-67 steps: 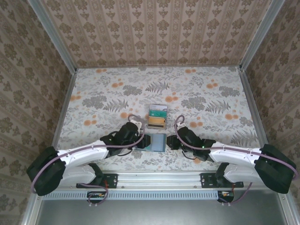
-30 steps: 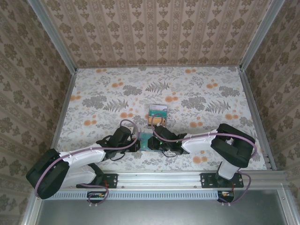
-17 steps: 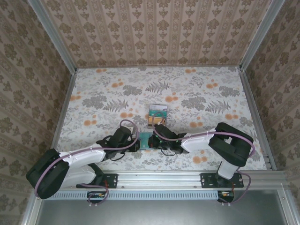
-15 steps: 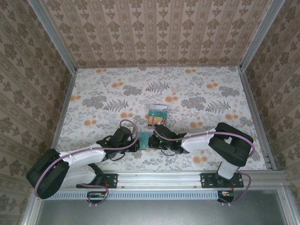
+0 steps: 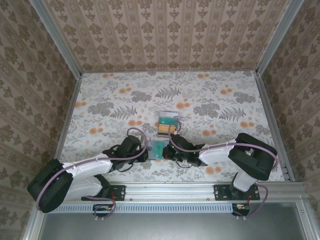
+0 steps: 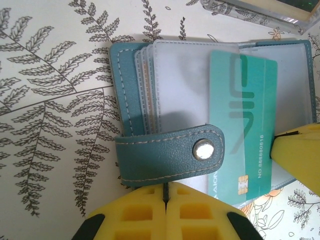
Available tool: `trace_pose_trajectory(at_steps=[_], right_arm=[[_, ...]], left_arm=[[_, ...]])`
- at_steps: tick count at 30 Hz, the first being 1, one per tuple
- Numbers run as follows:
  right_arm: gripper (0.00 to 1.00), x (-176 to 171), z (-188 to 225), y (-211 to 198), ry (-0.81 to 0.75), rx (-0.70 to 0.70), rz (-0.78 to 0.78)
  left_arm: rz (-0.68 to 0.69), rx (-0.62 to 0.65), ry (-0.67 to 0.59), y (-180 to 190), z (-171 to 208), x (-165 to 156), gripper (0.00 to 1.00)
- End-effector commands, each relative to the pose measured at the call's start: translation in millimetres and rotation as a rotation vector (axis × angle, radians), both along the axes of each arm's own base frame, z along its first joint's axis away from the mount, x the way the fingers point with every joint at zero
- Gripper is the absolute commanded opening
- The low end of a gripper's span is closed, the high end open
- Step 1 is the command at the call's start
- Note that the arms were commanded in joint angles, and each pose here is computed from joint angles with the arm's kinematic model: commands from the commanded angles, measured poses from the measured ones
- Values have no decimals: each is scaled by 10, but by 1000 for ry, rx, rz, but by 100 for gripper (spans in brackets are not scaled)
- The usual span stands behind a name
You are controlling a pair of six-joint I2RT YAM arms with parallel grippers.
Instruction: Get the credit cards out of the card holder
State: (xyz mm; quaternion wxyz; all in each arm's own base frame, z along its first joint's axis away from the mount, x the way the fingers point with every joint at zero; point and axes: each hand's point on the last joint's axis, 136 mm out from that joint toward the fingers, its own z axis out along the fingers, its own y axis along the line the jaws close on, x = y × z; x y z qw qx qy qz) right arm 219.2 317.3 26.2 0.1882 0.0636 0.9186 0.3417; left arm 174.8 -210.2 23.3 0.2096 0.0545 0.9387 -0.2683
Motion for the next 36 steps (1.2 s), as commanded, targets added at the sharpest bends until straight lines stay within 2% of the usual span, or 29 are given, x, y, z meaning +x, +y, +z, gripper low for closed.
trace_pose_trajectory(at_steps=[1, 2, 4, 11, 18, 25, 36], right_arm=[[3, -16, -49, -104, 5, -31, -12], [10, -11, -40, -89, 1, -30, -7], [17, 6, -24, -49, -7, -21, 4], [22, 66, -18, 69, -22, -15, 28], [21, 114, -42, 90, -27, -9, 20], [5, 117, -98, -24, -10, -14, -10], [5, 22, -96, -369, -10, -43, -34]], left_arm=[[12, 52, 33, 94, -91, -62, 4], [11, 52, 34, 92, -90, -64, 4], [5, 51, 33, 83, -87, -66, 4], [-6, 54, 35, 71, -93, -75, 4], [-9, 52, 35, 64, -91, -78, 4], [-6, 56, 33, 79, -89, -81, 4], [-6, 61, 34, 90, -84, -85, 3]])
